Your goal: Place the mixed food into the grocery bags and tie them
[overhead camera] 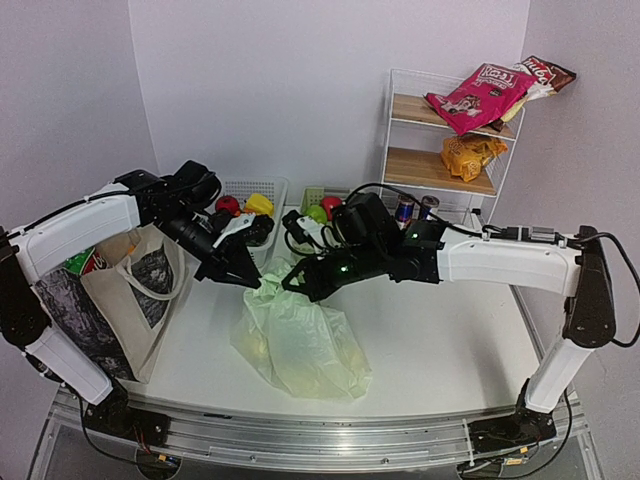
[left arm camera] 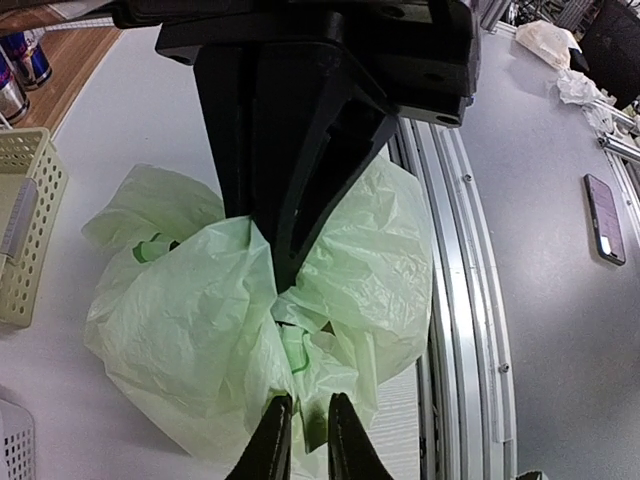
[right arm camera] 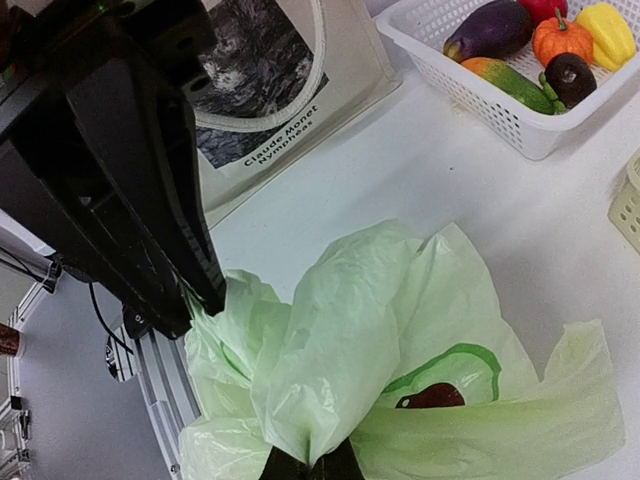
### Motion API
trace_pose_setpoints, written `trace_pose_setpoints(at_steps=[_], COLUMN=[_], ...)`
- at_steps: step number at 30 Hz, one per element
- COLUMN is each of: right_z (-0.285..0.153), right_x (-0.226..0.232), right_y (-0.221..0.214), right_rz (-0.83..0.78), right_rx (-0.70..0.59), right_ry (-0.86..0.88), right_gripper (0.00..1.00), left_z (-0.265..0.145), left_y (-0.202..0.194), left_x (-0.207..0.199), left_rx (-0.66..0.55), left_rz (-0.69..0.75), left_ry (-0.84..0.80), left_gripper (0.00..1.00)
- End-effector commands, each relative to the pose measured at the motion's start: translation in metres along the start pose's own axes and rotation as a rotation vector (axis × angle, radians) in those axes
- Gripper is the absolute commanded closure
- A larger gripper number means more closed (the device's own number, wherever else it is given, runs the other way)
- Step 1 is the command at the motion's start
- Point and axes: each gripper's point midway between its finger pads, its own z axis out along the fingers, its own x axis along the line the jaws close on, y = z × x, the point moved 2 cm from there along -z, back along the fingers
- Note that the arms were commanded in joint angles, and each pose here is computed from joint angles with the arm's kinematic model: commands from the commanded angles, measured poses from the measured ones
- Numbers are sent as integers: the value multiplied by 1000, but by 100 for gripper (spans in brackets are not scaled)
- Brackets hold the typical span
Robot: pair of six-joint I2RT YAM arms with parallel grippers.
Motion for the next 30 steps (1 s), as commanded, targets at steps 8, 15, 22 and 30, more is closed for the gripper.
trace_pose_setpoints(at_steps=[8,15,22,30], right_z=[-16,-17,-18,-19], right_x=[-5,-4,-7,-7], right_y=[13,16,15,16], right_rz=[104,125,140,131], right_rx=[-60,-71,-73,-79], right_ry=[-57,-61,-72,-76], right_gripper=[100,100,100,100], left_z=[-17,1,10,23], left_y=[9,-7,4,2], left_x=[0,14,13,1], left_rx=[-71,-45,-60,-18], left_rz=[-533,-703,-647,-649], left_ry=[-14,-19,-14,-60], left_gripper=[57,52,67,75])
